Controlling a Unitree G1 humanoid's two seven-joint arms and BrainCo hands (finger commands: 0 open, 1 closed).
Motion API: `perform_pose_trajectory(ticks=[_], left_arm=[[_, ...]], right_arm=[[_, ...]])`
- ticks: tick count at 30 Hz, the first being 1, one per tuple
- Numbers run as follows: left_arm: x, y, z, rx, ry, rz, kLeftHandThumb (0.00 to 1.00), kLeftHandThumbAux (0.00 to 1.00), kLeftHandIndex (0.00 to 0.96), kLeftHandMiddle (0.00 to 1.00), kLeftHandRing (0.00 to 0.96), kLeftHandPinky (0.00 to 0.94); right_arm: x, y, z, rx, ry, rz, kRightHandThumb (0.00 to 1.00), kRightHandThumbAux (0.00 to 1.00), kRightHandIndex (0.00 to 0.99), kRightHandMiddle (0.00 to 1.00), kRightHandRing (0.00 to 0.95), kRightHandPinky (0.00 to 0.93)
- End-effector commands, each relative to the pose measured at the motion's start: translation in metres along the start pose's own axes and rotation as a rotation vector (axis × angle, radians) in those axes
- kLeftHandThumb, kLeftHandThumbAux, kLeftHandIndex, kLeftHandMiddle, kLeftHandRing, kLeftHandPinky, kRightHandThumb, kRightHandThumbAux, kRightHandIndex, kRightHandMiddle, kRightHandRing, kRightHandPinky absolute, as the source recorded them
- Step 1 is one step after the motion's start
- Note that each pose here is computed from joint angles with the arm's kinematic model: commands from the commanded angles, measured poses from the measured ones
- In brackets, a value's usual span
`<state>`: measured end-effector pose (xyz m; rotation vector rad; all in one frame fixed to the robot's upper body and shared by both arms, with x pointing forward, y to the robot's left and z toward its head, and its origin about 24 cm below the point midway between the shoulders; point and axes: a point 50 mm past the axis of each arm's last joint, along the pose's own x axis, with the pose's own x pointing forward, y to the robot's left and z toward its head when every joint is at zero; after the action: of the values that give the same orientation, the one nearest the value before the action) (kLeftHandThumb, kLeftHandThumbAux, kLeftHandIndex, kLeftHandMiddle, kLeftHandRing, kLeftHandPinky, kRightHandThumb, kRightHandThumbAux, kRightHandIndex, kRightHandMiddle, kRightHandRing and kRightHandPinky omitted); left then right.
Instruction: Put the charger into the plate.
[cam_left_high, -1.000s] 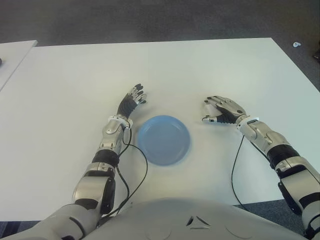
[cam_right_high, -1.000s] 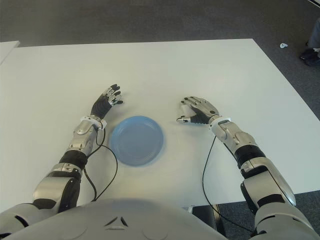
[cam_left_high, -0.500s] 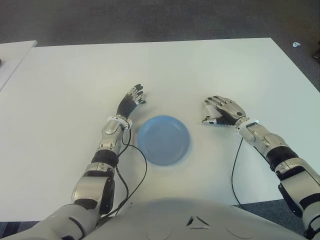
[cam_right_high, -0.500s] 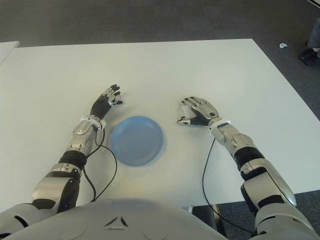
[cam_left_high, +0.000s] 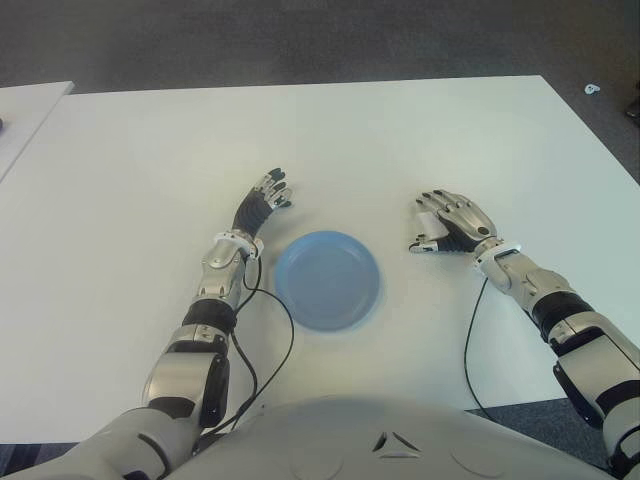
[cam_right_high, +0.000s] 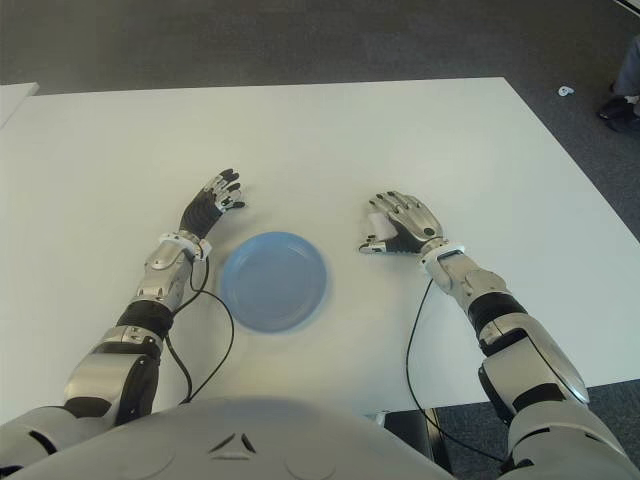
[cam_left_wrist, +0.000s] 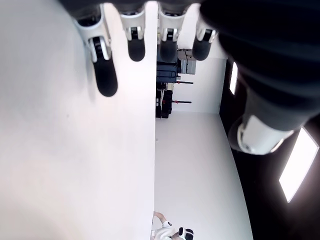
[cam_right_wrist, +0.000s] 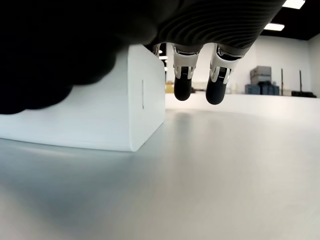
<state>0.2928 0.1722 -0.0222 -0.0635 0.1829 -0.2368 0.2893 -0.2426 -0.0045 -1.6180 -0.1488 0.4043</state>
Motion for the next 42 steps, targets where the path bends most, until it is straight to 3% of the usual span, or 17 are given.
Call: perform_pose_trajectory(ticks=[1, 18, 28, 36, 38, 42], left_arm=[[-0.013, 0.001, -0.026, -0.039, 0.122, 0.005, 0.128, 0.635, 0.02, 0.033, 0.038, 0.088], [-0.014, 0.002, -0.024, -0.019, 0.123, 0.003, 0.102, 0.645, 0.009, 0.023, 0.029, 0.076], [-0.016, 0.003, -0.024, -0.008, 0.127, 0.001, 0.091, 0.635, 0.01, 0.024, 0.027, 0.068], [-0.016, 0.003, -0.024, -0.017, 0.129, -0.003, 0.086, 0.636, 0.013, 0.021, 0.027, 0.076], [-0.016, 0.002, -0.023, -0.018, 0.129, -0.005, 0.086, 0.636, 0.013, 0.021, 0.027, 0.077], [-0.016, 0.002, -0.023, -0.019, 0.13, -0.005, 0.085, 0.637, 0.015, 0.02, 0.027, 0.077]], right_arm=[[-0.013, 0.026, 0.005, -0.021, -0.016, 0.115, 0.269, 0.149, 0.0, 0.0, 0.0, 0.0], [-0.014, 0.025, -0.004, -0.092, -0.022, 0.05, 0.241, 0.172, 0.0, 0.0, 0.0, 0.0], [-0.015, 0.025, -0.006, -0.071, -0.022, 0.034, 0.226, 0.174, 0.0, 0.0, 0.0, 0.005], [-0.014, 0.023, -0.005, -0.008, -0.011, 0.025, 0.254, 0.194, 0.0, 0.008, 0.023, 0.132], [-0.014, 0.022, -0.004, 0.008, -0.014, 0.021, 0.267, 0.199, 0.068, 0.07, 0.074, 0.171], [-0.013, 0.02, -0.004, 0.024, -0.025, 0.011, 0.322, 0.216, 0.245, 0.313, 0.301, 0.355]])
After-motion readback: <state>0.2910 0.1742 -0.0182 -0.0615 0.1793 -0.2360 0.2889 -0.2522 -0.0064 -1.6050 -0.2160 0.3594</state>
